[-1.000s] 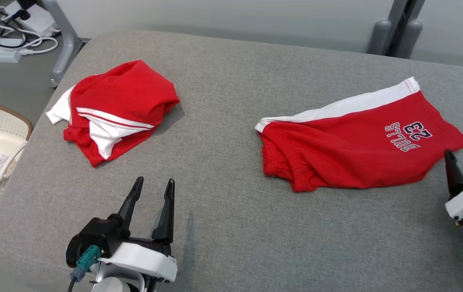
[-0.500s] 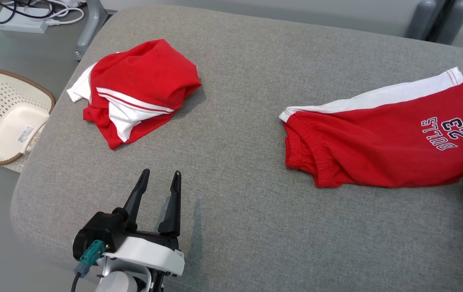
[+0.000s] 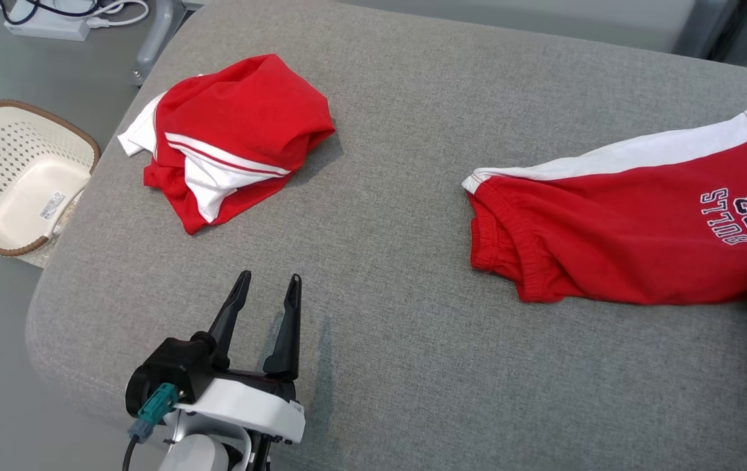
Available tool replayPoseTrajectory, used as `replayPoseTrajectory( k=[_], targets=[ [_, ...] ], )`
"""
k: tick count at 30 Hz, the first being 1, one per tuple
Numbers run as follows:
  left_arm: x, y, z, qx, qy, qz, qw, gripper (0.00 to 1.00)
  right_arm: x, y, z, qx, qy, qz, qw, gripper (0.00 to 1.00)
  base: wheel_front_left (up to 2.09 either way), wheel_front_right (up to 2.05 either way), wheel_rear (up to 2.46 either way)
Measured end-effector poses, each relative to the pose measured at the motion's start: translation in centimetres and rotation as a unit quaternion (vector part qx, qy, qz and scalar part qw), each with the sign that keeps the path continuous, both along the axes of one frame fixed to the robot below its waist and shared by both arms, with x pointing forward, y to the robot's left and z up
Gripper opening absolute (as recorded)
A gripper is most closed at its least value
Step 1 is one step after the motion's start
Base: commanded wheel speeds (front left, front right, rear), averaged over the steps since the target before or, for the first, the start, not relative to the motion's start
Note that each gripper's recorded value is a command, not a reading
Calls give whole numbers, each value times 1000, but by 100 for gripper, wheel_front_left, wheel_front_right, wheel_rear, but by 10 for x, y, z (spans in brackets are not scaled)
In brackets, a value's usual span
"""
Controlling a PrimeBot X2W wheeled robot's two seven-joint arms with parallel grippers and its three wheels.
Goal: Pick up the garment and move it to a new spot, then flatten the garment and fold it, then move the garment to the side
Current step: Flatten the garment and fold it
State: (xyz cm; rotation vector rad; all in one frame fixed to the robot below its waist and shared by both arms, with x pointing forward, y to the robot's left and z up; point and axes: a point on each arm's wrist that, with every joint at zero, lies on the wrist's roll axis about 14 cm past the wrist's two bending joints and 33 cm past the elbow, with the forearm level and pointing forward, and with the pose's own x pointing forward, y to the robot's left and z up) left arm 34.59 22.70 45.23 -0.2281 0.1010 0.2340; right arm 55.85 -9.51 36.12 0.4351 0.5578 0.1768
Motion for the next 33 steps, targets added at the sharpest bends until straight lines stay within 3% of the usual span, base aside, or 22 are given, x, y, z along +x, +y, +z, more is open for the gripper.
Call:
replayPoseTrajectory(
  k=[8, 21, 27, 33],
  targets=[
    [4, -8, 7, -2, -14, -16, 1000, 100, -13, -15, 13, 20, -27, -40, 999, 0, 0, 0, 0],
    [8, -38, 17, -16, -39, -64, 997, 100, -93, -122, 4, 21, -20, -188, 982, 0, 0, 0, 0],
    [7, -48, 15, -18, -37, -81, 996, 100, -109, -134, 8, 25, -26, -206, 978, 0, 0, 0, 0],
    [7, -52, 18, -19, -42, -90, 995, 100, -91, -114, 39, 43, -76, -183, 979, 0, 0, 0, 0]
  ],
)
